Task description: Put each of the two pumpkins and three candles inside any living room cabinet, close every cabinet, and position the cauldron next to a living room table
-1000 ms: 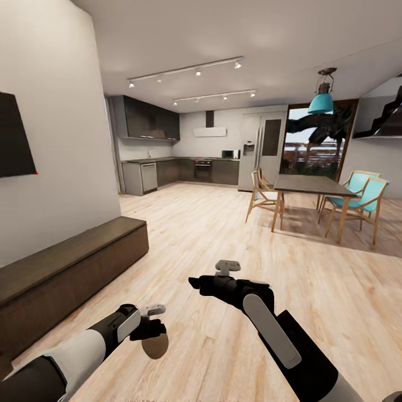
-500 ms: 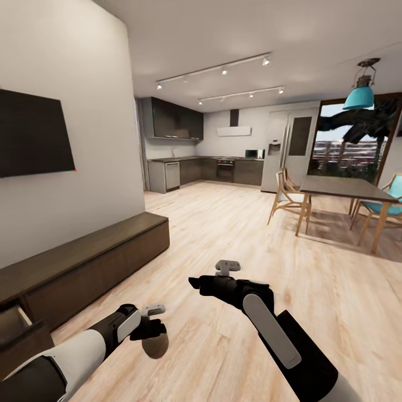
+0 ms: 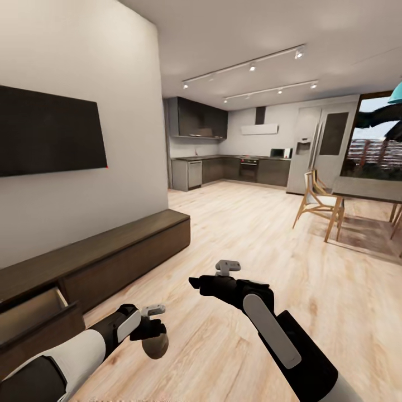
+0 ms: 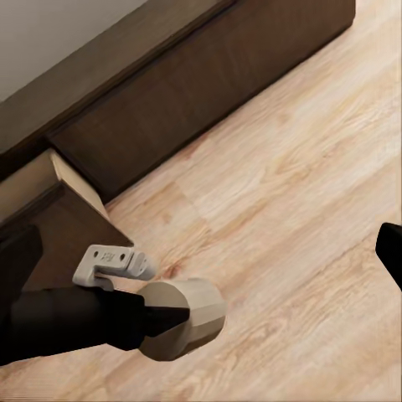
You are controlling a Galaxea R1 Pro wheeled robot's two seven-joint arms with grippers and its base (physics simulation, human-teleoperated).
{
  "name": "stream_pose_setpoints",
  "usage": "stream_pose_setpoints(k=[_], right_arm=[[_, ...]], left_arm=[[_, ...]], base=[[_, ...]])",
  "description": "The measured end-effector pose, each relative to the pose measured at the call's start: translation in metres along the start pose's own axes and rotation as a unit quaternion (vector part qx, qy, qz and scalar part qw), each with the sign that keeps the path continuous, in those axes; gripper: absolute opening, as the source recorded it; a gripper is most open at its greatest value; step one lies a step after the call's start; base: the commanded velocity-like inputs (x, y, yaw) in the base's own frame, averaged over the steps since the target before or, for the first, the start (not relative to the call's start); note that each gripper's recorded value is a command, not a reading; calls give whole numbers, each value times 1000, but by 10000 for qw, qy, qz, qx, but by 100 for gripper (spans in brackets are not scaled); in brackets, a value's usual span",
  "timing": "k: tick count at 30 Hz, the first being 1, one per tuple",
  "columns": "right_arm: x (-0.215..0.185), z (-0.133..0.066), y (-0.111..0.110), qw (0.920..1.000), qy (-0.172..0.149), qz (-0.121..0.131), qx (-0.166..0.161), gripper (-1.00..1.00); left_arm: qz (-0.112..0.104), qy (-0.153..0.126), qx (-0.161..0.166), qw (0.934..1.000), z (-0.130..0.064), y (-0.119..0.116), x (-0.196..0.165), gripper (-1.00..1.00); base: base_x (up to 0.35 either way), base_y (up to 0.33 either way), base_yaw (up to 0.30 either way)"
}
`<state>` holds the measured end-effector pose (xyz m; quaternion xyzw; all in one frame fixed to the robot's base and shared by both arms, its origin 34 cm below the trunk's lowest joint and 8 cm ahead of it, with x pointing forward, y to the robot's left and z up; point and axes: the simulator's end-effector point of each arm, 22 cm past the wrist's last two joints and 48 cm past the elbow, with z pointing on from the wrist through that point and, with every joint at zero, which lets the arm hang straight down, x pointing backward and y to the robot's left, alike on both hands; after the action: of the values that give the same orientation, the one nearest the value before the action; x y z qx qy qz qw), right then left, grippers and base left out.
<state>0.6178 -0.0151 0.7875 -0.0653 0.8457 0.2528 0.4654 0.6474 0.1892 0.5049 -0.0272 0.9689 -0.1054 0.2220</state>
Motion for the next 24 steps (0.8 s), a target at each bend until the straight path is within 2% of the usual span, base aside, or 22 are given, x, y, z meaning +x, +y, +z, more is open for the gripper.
stream_pose_setpoints(k=[6, 24], right_arm=[[1, 1, 0, 10000, 12, 7, 0, 100], [-32, -7, 7, 10000, 51, 32, 21, 100]], left_arm=[[-1, 7, -3, 10000, 1, 0, 0, -100], [-65, 43, 54, 10000, -27, -9, -21, -100]], base=[[0, 0, 278], [0, 0, 278]])
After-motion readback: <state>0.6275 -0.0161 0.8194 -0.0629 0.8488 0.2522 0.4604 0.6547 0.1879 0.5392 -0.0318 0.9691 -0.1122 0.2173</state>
